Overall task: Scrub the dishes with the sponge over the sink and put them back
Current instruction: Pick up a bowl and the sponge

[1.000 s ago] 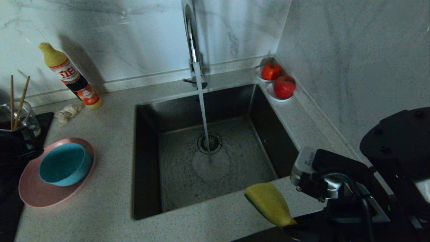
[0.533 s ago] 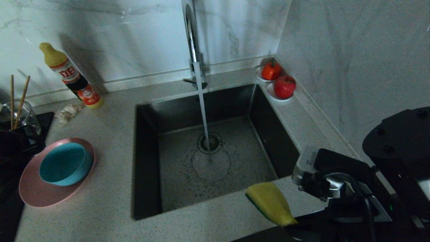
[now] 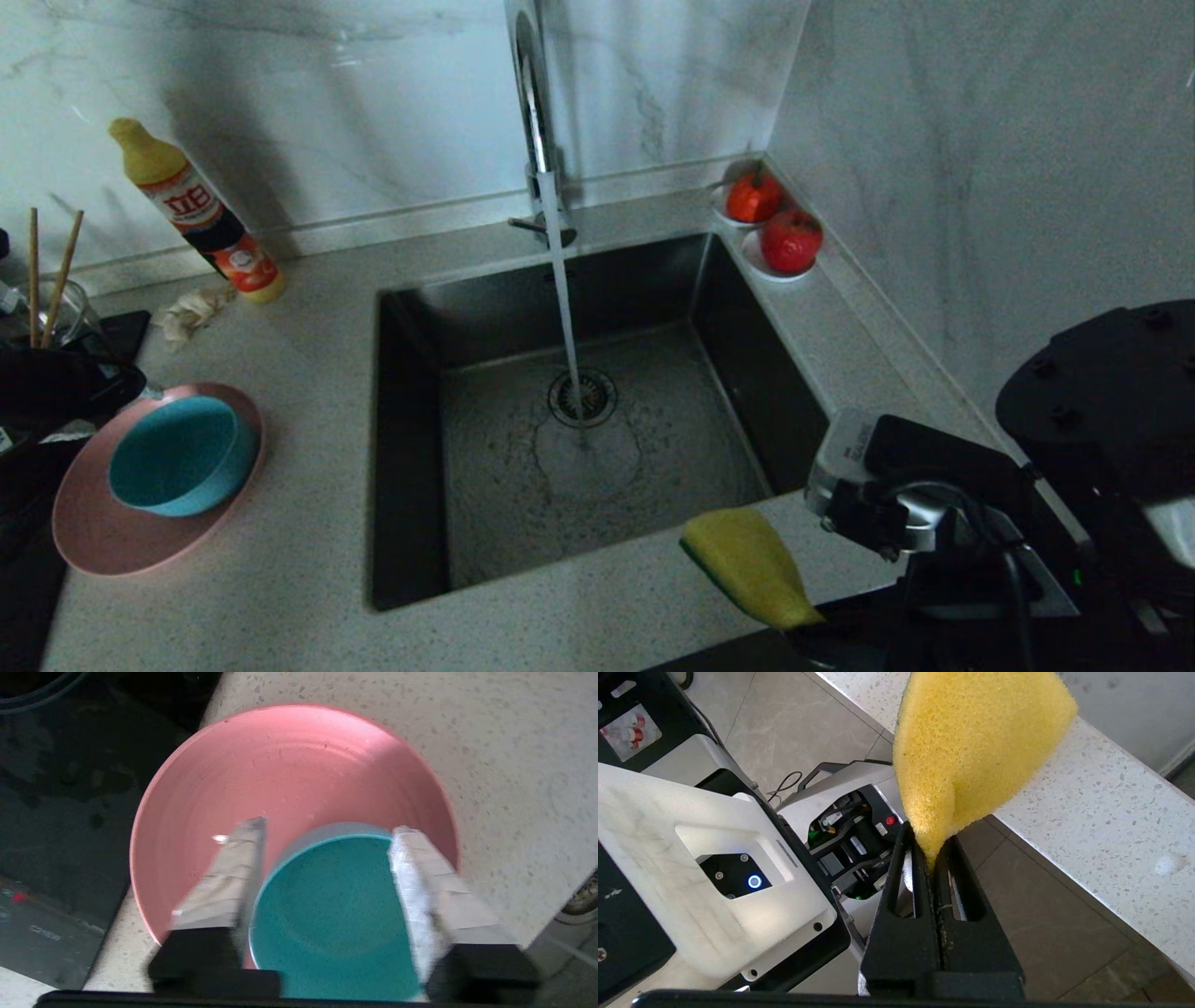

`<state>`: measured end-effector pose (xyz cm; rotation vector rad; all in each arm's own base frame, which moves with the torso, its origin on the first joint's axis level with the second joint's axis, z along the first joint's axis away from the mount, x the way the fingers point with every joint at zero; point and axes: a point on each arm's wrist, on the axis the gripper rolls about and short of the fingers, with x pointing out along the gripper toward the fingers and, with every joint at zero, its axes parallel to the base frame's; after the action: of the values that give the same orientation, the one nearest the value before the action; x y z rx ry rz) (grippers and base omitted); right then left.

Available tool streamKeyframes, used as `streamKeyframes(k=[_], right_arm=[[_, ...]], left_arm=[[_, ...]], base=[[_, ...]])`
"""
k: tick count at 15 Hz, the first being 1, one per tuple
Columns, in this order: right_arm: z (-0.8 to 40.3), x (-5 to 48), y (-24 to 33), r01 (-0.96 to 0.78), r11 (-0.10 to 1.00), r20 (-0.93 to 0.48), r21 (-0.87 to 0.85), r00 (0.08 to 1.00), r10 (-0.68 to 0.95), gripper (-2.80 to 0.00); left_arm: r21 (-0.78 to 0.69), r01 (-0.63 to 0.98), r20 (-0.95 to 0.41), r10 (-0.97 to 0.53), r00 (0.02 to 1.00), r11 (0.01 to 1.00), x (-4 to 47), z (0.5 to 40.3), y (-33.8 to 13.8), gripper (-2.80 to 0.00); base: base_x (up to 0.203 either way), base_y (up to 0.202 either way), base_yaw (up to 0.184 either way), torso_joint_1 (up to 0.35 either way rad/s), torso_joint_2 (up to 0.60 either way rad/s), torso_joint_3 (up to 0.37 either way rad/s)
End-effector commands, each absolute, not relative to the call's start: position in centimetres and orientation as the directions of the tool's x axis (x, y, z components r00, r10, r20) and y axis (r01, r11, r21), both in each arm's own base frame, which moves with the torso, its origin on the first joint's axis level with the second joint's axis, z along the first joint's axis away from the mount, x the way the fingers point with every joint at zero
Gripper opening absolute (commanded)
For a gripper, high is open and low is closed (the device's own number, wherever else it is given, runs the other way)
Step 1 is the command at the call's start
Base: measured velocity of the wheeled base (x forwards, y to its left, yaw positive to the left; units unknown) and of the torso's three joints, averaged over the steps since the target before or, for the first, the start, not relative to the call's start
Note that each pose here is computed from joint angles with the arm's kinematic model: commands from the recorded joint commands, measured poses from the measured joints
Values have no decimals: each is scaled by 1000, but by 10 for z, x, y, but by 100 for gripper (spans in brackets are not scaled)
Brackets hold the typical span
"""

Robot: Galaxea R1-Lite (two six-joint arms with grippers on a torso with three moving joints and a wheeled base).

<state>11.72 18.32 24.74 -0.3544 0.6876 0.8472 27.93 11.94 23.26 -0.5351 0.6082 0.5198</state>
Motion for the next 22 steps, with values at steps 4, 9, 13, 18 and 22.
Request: streamKeyframes(k=[4, 9, 13, 18, 22], right_arm=[[246, 120, 182, -772, 635, -687, -29, 477, 548, -280], [249, 119, 180, -771, 637, -680, -29, 482, 553, -280], [249, 118, 179, -765, 642, -678, -36, 491, 547, -280], [251, 117, 176, -765, 644, -671, -35, 495, 552, -280], [253, 115, 173, -760, 649, -663, -46, 509, 549, -280]], left_arm=[[-327, -638, -691, 285, 665, 697, 294, 215, 129, 0], [-354, -663, -705, 278, 653, 660, 306, 208, 135, 0], [-394, -669, -686, 284, 670, 630, 306, 218, 135, 0], [-496, -589, -606, 231, 761, 638, 279, 264, 121, 0], [-352, -581, -710, 195, 676, 733, 258, 268, 114, 0]], base=[[0, 0, 0, 0, 0, 0], [0, 0, 0, 0, 0, 0], [0, 0, 0, 0, 0, 0], [0, 0, 0, 0, 0, 0], [0, 0, 0, 0, 0, 0]])
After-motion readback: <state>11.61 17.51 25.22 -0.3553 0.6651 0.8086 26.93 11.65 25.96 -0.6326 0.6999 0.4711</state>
